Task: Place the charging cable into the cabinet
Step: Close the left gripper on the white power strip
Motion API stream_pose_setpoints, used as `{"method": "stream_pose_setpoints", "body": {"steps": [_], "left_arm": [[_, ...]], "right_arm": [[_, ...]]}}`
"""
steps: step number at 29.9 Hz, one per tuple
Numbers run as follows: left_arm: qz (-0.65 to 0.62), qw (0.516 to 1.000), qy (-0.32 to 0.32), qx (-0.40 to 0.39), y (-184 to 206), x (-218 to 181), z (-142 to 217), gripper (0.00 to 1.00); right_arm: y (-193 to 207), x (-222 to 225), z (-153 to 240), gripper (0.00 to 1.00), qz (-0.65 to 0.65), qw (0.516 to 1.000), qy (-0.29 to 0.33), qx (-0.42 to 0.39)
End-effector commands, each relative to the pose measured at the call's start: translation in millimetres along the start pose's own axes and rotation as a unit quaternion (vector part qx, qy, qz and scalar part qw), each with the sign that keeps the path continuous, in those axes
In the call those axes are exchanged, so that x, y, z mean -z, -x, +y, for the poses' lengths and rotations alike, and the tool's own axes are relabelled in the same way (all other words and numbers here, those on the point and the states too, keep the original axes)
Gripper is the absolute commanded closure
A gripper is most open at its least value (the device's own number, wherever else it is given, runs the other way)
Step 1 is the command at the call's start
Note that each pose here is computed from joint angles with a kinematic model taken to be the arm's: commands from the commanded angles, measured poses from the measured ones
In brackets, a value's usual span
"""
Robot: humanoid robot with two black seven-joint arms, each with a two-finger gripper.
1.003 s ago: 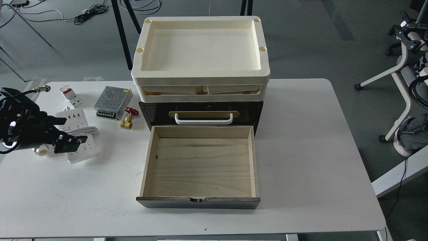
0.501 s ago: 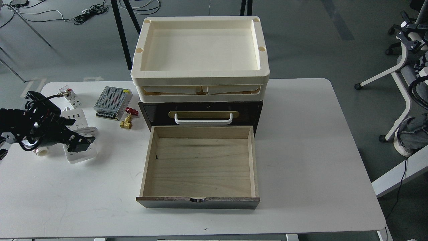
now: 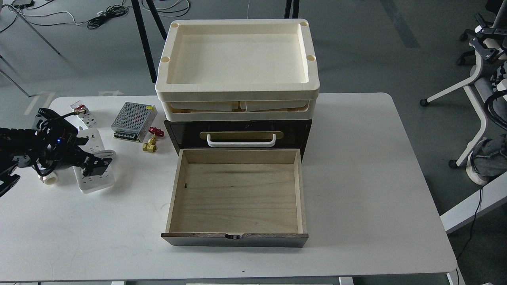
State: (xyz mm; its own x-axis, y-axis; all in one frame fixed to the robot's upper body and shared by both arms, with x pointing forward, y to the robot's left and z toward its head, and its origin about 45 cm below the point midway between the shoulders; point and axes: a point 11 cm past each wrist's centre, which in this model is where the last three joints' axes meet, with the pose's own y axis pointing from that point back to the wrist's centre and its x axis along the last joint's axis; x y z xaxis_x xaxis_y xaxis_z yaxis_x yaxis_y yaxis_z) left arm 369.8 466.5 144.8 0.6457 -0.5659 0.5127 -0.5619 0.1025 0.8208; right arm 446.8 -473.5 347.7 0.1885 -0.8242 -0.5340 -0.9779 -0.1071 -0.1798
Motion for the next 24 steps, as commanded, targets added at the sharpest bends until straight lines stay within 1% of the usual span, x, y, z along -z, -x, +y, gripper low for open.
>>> {"method": "stream_pose_setpoints", "body": {"steps": [1,6,9,11,13,16,24], "left_arm": [[-0.012,1.0,0.002,0.015,6.1,-2.0,-1.8,0.07],[-0.015,1.0,-0.008,0.009,7.6,1.8,-5.9,0.08],[-0.018,1.0,-0.014,0.005,6.7,5.5,-4.8,0.12],[-0.021,1.0,-0.014,0.003,6.8,5.7,-4.8,0.16],[-0.022,1.0,-0.014,0.0,6.1,5.6,-4.8,0.23],[-0.024,1.0,-0.012,-0.002,5.2,4.3,-5.8,0.29],[-0.024,1.0,-0.018,-0.005,5.2,5.1,-10.3,0.33]], "right_arm": [[-0.4,-0.7,0.1,0.01,0.0,1.0,0.001,-0.001],[-1.2,-0.5,0.7,0.01,0.0,1.0,0.001,-0.002],[-3.3,-4.0,2.7,0.01,-0.001,1.0,0.004,-0.004],[-3.5,-2.9,2.9,0.01,0.0,1.0,0.003,-0.004],[-3.5,-2.9,2.9,0.01,0.0,1.0,0.003,-0.004],[-3.2,-3.6,2.7,0.01,-0.001,1.0,0.004,-0.004],[-5.4,2.9,4.6,0.01,0.005,1.0,0.0,-0.007]]}}
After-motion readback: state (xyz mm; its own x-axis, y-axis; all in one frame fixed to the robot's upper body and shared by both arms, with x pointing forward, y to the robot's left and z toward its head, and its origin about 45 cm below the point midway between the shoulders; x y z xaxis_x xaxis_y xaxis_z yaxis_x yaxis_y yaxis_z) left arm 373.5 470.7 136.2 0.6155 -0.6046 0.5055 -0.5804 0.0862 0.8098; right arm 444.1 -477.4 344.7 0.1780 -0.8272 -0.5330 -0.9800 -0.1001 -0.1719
